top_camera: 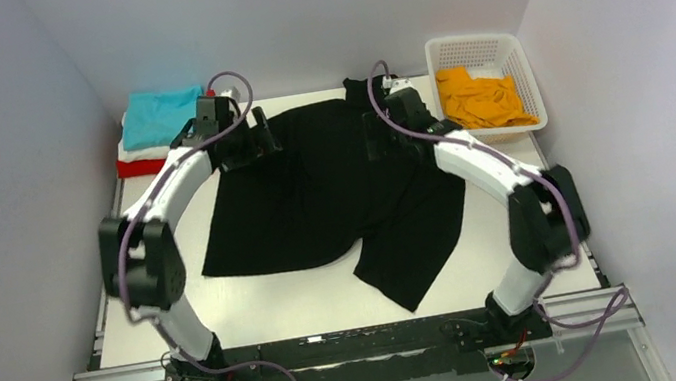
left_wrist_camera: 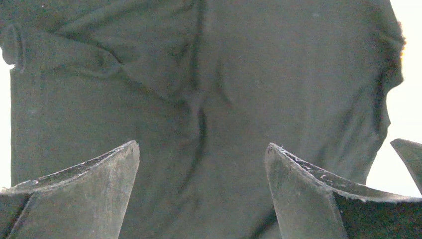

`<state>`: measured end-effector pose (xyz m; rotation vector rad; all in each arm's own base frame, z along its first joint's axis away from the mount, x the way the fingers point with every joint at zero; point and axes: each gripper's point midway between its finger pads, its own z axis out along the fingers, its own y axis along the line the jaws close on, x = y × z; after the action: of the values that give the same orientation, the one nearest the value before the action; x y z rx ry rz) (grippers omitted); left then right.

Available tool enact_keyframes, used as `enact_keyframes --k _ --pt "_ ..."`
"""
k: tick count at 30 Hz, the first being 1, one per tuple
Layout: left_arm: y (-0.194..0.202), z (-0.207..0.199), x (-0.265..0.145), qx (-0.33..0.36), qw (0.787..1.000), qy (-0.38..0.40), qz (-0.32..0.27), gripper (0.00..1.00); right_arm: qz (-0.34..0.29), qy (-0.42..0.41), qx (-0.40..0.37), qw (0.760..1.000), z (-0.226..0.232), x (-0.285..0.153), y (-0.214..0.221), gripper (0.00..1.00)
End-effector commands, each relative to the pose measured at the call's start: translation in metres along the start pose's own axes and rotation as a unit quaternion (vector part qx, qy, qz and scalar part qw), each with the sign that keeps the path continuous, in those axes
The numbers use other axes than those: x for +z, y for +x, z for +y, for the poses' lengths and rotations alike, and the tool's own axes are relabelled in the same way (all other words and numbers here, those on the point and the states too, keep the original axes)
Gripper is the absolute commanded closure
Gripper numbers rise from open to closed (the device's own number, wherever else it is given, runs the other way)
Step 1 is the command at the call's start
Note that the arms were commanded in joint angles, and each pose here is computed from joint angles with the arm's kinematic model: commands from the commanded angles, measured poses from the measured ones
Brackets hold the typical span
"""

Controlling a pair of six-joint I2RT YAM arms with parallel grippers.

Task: Fold and stack the t-shirts
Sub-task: Flatten out the tshirt

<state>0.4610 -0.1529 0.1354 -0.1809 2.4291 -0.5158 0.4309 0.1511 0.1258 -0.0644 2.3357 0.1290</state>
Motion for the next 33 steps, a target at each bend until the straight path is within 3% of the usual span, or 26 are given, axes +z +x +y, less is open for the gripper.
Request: enact_keyframes --k 1,5,10,18,22,26,31,33 --pt "-0.005 -0.010 -0.073 -0.009 0.996 -0.005 -0.087 0.01 -0.129 0.008 0.026 0.991 -0.001 -0.049 -0.032 0.00" --pt "0.045 0.037 -0.112 -0.093 0.984 -0.078 -0.127 0.01 -0.205 -0.028 0.094 0.974 -0.009 -0.093 -0.019 0.00" --pt "0.104 0.115 -0.137 -0.213 0.949 -0.176 -0.149 0.01 -0.261 -0.044 0.169 0.949 -0.028 -0.118 0.002 0.00" --pt "0.161 0.171 -0.117 -0.314 0.921 -0.201 -0.114 0.01 -0.234 -0.022 0.164 0.958 -0.035 -0.109 0.015 0.00" --pt "0.170 0.176 -0.099 -0.336 0.914 -0.211 -0.080 0.16 -0.209 -0.006 0.168 0.963 -0.036 -0.098 0.022 0.00" --pt "0.181 0.185 -0.088 -0.347 0.906 -0.237 -0.049 0.41 -0.208 0.002 0.172 0.963 -0.039 -0.095 0.024 0.00" --pt "0.190 0.190 -0.079 -0.354 0.900 -0.253 -0.025 0.48 -0.213 0.020 0.175 0.961 -0.047 -0.097 0.024 0.00" --pt "0.192 0.193 -0.077 -0.351 0.899 -0.261 -0.017 0.60 -0.214 0.024 0.177 0.960 -0.048 -0.097 0.024 0.00"
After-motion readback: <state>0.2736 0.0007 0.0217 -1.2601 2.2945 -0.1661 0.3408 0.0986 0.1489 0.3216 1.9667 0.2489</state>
